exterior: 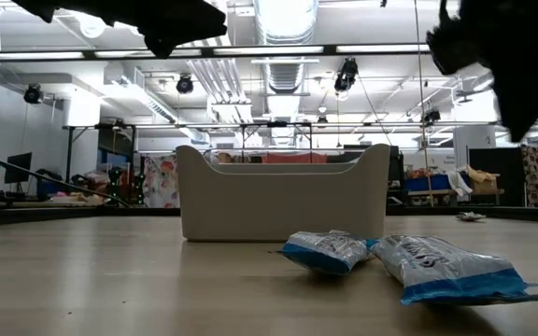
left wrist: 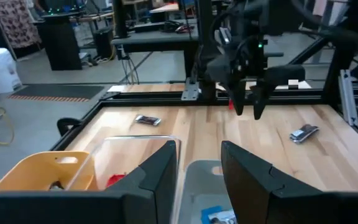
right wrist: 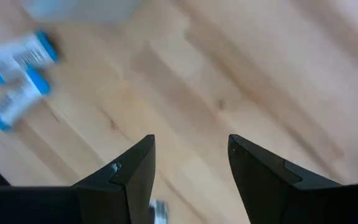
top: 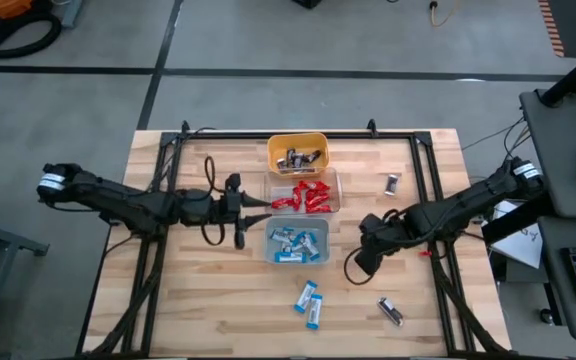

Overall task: Organize candy in baskets
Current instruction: Put the brown chocolate bar into the yellow bin

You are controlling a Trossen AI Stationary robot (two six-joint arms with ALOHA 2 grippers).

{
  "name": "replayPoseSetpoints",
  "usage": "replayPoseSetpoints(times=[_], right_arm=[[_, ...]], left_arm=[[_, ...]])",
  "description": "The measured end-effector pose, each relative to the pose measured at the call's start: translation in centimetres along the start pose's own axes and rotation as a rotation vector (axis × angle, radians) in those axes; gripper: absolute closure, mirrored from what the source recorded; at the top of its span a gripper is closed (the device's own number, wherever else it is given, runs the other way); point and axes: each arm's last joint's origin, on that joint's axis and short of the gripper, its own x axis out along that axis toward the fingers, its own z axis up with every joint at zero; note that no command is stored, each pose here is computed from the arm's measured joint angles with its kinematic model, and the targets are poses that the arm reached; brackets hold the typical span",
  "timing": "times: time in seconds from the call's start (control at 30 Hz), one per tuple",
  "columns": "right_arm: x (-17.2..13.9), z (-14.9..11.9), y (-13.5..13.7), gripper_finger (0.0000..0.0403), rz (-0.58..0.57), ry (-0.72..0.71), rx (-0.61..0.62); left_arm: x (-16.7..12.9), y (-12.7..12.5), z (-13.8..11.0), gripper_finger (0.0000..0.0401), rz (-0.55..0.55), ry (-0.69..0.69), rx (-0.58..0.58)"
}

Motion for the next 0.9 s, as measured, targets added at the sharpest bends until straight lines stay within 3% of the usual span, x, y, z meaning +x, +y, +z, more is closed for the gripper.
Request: replayPoseSetpoints(times=[0.43,0.9], right_arm=[[3.8,-5.2,2.0,0.0211,-0.103,0.519,0.105],[6.7,-8.6,4.5,0.0211,-0.093,0.482,0.159]], left_arm=[[0.0,-0.3,-0.3,0.029,-0.009,0.005,-0.022],[0.0,-0.3,-0.3,0.029,-0.008,0.002,-0.023]])
